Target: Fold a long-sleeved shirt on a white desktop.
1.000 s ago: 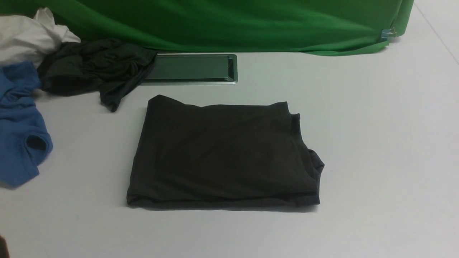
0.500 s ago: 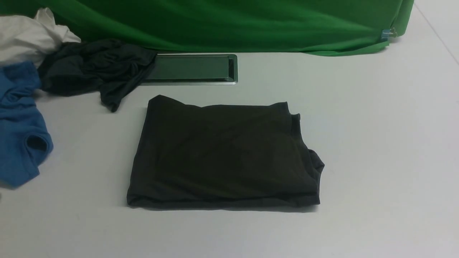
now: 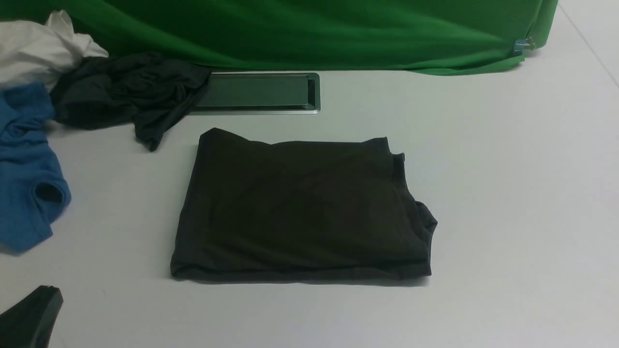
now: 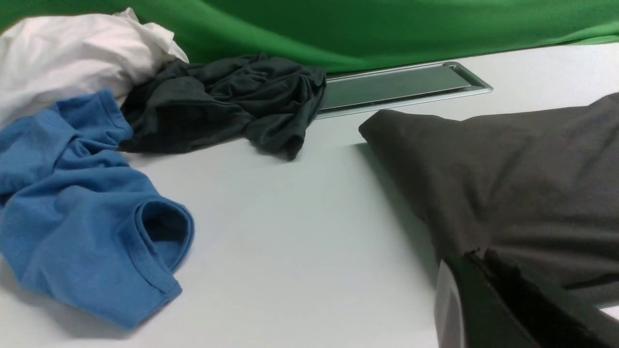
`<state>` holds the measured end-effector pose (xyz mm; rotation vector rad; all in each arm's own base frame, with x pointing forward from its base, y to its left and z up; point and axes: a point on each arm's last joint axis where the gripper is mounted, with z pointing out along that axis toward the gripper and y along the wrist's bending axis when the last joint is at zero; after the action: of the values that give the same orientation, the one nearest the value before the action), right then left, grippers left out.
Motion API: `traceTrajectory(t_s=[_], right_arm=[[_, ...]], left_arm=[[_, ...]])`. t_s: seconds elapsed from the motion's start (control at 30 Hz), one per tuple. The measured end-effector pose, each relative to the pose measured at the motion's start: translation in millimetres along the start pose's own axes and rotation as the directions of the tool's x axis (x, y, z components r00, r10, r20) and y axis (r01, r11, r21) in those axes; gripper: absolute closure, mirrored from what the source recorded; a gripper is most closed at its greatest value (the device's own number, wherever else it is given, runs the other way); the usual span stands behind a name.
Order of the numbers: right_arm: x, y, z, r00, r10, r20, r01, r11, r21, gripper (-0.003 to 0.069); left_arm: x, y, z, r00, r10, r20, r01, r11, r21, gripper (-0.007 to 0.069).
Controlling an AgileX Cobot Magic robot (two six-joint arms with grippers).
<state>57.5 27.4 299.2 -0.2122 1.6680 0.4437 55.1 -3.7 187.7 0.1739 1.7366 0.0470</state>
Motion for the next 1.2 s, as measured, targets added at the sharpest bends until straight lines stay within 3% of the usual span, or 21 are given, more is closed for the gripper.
traceTrajectory(t_s=[0.73,1.0,1.2], right_arm=[[-0.2,-0.2,-0.6,1.000,-0.007,0.004,0.007,1.000,0.004,0.0427],[-3.4,-9.2,-10.3,0.996,-0.065,0.068,0.052,0.982,0.179,0.0421],[9.9,-23.0,-13.6,0.985,-0.157,-0.075,0.174,0.914,0.366,0.0421]], left_arm=[[-0.2,0.0,0.0,1.000,0.004,0.002,-0.004,1.000,0.000,0.0607],[-0.2,0.0,0.0,1.000,0.004,0.002,-0.004,1.000,0.000,0.0607],[-0.2,0.0,0.0,1.000,0.004,0.002,-0.004,1.000,0.000,0.0607]])
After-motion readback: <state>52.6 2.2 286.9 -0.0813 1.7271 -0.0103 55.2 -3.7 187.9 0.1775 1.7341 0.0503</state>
